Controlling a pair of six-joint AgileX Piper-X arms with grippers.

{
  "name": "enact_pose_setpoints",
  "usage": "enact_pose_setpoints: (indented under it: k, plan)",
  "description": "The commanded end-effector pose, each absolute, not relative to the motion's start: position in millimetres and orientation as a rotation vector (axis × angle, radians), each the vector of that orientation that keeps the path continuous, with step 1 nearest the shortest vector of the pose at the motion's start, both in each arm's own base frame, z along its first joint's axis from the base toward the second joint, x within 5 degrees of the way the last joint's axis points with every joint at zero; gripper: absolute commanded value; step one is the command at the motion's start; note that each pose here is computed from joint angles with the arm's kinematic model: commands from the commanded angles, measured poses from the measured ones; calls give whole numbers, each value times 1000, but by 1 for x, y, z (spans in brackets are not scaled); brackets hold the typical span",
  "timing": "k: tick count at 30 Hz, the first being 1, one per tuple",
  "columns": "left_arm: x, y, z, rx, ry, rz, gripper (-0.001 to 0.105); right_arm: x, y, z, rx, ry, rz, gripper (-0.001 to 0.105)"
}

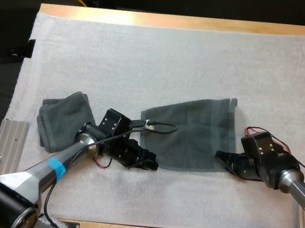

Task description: Pick towel from pile, fold and stack

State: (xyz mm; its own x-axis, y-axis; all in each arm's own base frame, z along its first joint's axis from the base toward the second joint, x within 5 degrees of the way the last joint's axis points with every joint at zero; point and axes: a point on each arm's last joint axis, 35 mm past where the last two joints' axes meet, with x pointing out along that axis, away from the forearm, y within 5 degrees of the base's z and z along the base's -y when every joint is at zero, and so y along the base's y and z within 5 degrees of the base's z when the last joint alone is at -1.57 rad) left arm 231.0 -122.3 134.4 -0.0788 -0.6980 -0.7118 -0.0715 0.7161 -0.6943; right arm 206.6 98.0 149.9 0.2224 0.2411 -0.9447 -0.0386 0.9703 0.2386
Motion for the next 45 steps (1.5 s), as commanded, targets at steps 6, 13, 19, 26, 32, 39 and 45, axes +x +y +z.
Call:
enact_pose_setpoints:
  k: [6,13,19,26,32,39,45]
  plan:
    - [231,-123,135,-633,1581,-580,13,205,98,151,170,1342,205,2]
    - [226,-120,133,-546,1596,-599,0,205,98,151,170,1342,205,3]
    - [217,-115,133,-423,1629,-616,0,203,99,155,152,1343,293,6]
    - [208,-111,155,-367,1584,-662,0,189,107,172,49,1286,339,6]
    - [196,-106,174,-346,1578,-681,0,170,117,181,-31,1302,381,6]
    - [176,-108,188,-248,1611,-710,0,144,122,192,-144,1314,403,6]
    - [155,-124,190,-99,1670,-741,0,125,121,203,-167,1328,415,6]
